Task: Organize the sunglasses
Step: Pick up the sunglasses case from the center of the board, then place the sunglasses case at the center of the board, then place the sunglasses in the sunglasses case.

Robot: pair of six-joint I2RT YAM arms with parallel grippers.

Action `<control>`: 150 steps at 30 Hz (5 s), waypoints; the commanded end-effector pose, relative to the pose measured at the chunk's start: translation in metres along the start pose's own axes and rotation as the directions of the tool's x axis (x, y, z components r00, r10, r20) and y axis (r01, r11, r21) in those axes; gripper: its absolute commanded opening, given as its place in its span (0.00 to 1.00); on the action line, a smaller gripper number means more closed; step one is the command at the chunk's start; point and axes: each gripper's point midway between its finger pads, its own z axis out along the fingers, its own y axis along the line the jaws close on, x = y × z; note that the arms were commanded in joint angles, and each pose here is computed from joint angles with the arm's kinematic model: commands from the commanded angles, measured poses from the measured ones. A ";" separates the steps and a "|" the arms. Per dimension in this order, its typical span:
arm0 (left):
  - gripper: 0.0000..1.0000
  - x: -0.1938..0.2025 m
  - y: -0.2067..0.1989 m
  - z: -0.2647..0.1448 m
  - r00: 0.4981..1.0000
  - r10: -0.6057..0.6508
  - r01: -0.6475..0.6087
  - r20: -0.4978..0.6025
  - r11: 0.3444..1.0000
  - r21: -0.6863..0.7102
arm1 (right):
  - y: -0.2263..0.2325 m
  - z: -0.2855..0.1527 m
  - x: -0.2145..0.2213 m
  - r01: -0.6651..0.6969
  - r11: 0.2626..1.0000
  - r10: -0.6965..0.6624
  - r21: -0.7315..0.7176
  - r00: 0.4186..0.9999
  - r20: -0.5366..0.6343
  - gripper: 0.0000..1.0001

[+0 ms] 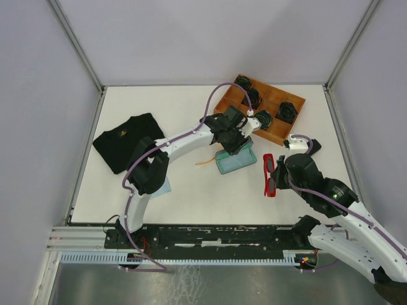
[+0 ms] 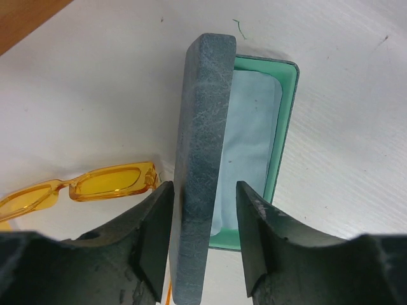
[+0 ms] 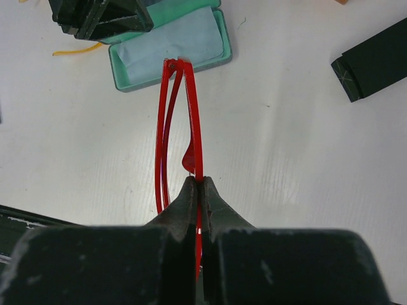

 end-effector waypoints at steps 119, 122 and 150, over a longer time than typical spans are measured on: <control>0.45 0.111 -0.040 -0.108 0.525 -0.763 0.841 0.378 0.534 -0.091 | 0.151 0.155 0.070 -0.490 0.808 0.362 -0.328 0.852 -0.379 0.00; 0.44 0.111 -0.042 -0.104 0.530 -0.765 0.838 0.366 0.538 -0.091 | 0.154 0.155 0.073 -0.487 0.808 0.354 -0.333 0.852 -0.387 0.00; 0.40 0.112 -0.045 -0.098 0.548 -0.765 0.828 0.339 0.553 -0.092 | 0.160 0.167 0.090 -0.480 0.813 0.341 -0.330 0.851 -0.399 0.00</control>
